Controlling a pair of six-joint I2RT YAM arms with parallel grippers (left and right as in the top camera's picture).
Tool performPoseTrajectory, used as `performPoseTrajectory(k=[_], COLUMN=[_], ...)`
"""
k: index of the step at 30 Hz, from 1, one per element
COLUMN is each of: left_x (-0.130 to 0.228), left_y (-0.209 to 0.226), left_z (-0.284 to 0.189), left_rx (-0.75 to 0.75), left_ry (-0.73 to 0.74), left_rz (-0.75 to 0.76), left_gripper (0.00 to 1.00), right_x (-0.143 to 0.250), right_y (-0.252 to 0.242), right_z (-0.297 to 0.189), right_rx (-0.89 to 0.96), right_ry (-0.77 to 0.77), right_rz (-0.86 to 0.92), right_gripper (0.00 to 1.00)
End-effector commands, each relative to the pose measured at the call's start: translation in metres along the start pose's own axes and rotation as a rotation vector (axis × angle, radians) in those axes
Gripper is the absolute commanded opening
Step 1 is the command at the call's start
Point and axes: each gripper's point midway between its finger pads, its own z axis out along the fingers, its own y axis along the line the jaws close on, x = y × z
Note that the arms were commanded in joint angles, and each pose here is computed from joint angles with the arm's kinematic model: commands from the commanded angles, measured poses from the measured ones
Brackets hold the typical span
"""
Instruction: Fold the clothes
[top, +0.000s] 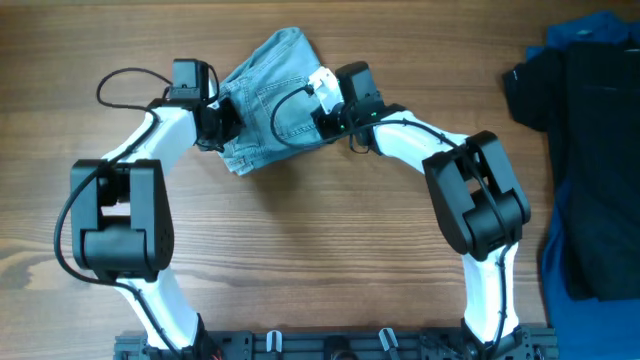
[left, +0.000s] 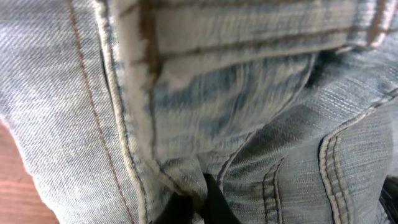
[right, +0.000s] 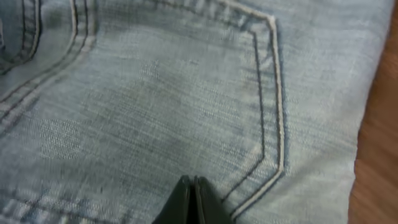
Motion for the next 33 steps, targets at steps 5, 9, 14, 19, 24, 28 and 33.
performPoseTrajectory(k=[5,9,14,19,24,28,33], left_x=[0.003,-0.009,-0.060,-0.075,-0.063,-0.065,-0.069], left_y=[0.041,0.034,-0.020,-0.060,-0.091,-0.108,-0.060], left_z=[0.041,0.039,-0.054,-0.128,-0.078,-0.022,0.066], left_rx=[-0.178,-0.154,-0.028,0.114,0.293,0.345,0.176], left_ry=[-0.054,-0.101,-0.327,-0.463,-0.360,-0.388,-0.442], left_rz=[0.097,0.110,0.136,0.173,0.233,0.283,0.239], left_gripper=[0.04,0.04,0.12,0.32,0.23,0.17,0.16], right_x=[0.112,0.073,-0.063,-0.086,-0.072,-0.050,-0.004], right_y=[0.064,0.094,0.036,0.002,-0.059,-0.078,-0.082], right_z=[-0.034,-0.073,-0.155,-0.142,-0.069,-0.023,0.022], right_rx=[-0.220,-0.290,0.028,0.154,0.289,0.301,0.294], right_ry=[0.473,0.411,-0.075,-0.188,-0.241,-0.251,-0.168], right_rz=[0.404,0.346,0.188,0.171,0.203,0.211,0.229], right_gripper=[0.04,0.05,0.10,0.06,0.04,0.04,0.05])
